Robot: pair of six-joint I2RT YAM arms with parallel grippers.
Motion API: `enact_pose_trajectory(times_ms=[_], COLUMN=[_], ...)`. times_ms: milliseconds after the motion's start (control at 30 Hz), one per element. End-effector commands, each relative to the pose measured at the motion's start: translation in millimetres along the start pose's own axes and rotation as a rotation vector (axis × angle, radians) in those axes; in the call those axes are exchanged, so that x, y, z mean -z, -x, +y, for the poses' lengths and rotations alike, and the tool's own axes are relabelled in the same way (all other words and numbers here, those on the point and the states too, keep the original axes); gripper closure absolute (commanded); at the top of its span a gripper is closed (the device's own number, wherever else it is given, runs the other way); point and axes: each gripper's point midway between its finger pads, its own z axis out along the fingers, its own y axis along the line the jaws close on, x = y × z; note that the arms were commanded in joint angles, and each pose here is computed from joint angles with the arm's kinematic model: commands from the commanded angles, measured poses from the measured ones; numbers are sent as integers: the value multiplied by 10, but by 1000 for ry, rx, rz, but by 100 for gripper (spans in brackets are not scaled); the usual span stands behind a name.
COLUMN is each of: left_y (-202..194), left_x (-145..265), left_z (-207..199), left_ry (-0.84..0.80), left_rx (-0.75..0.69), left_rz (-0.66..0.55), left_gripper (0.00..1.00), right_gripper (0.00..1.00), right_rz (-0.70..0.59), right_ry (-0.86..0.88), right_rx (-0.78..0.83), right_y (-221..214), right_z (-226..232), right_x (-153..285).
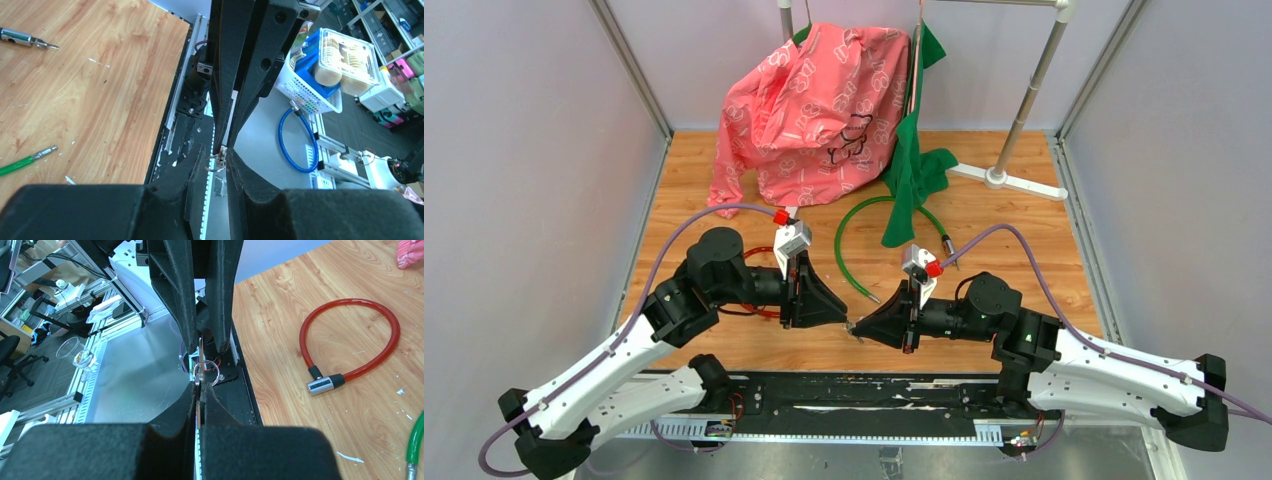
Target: Unlock with the key
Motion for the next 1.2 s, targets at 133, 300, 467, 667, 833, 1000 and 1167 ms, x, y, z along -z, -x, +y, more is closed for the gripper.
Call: enact_pose_trajectory(times_ms=[133,300,467,667,833,1000,1167], left_y=[-16,-12,92,234,279,317,440], left_x=[-23,-45,9,95,92,89,123], left_z=[-115,-116,-59,111,135,160,184], left_ry=[-47,-28,45,184,200,218,255], left_rx=[-26,-31,-53,-77,-82,-78,-77], left_rz=[30,26,-32,-74,-86,-96,-146], left_gripper=[83,100,100,100,100,100,100], right_gripper=[100,100,65,19,21,26,31], right_rz=[-60,-58,-39,-88,-139,-176,-243], right_ry=[30,29,-65,-182,-203,-226,-193], right_rx=[7,5,-1,56,64,58,23], right_y=[239,239,227,372,441,478,538], right_z=[103,102,-41,-194,-221,-276,-255], right_x=[24,23,65,260,326,303,207])
